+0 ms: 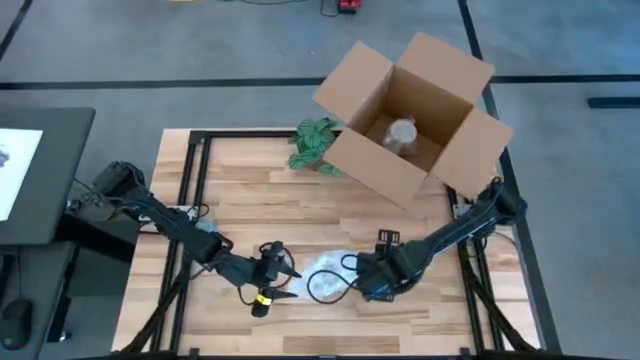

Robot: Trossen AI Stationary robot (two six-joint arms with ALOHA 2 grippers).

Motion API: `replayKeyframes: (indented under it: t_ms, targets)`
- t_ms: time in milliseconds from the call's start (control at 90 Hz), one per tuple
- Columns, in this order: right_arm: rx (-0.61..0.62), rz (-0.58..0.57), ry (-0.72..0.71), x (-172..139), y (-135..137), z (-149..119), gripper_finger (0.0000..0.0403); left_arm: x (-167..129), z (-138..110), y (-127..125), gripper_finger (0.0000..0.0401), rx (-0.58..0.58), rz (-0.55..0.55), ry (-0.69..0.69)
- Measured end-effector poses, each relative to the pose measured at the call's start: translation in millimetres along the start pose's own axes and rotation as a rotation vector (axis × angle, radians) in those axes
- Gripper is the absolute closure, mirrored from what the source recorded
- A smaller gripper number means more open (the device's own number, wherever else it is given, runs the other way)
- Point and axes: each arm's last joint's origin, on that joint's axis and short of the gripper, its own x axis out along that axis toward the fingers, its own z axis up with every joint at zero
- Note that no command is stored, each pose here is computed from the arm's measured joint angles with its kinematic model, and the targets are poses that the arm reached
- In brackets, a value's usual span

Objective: Wrap mug
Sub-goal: Wrap the blue mug

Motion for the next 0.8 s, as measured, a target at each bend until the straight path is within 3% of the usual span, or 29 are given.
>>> replayKeyframes:
  t_ms: [122,333,533,800]
  targets:
    - [0.013,0.034,-0.014,22.1,-6.6,-13.3,0.0206,-6.9,-5.3,-1.5,0.0189,0.024,0.007,0.067]
    - [0.029,0.064,-0.061,46.4,-7.2,-18.0,0.0233,-4.6,3.8,-3.4,0.0189,0.034,-0.007,-0.030]
    - [0.054,-0.010,-0.156,40.3,-9.7,-7.6,0.0306,13.0,7.8,4.8,0.0189,0.056,-0.063,-0.091]
    - [0.052,-0.031,-0.253,23.8,-3.3,5.3,0.0397,44.9,-11.1,28.0,0.0189,-0.032,0.016,0.009]
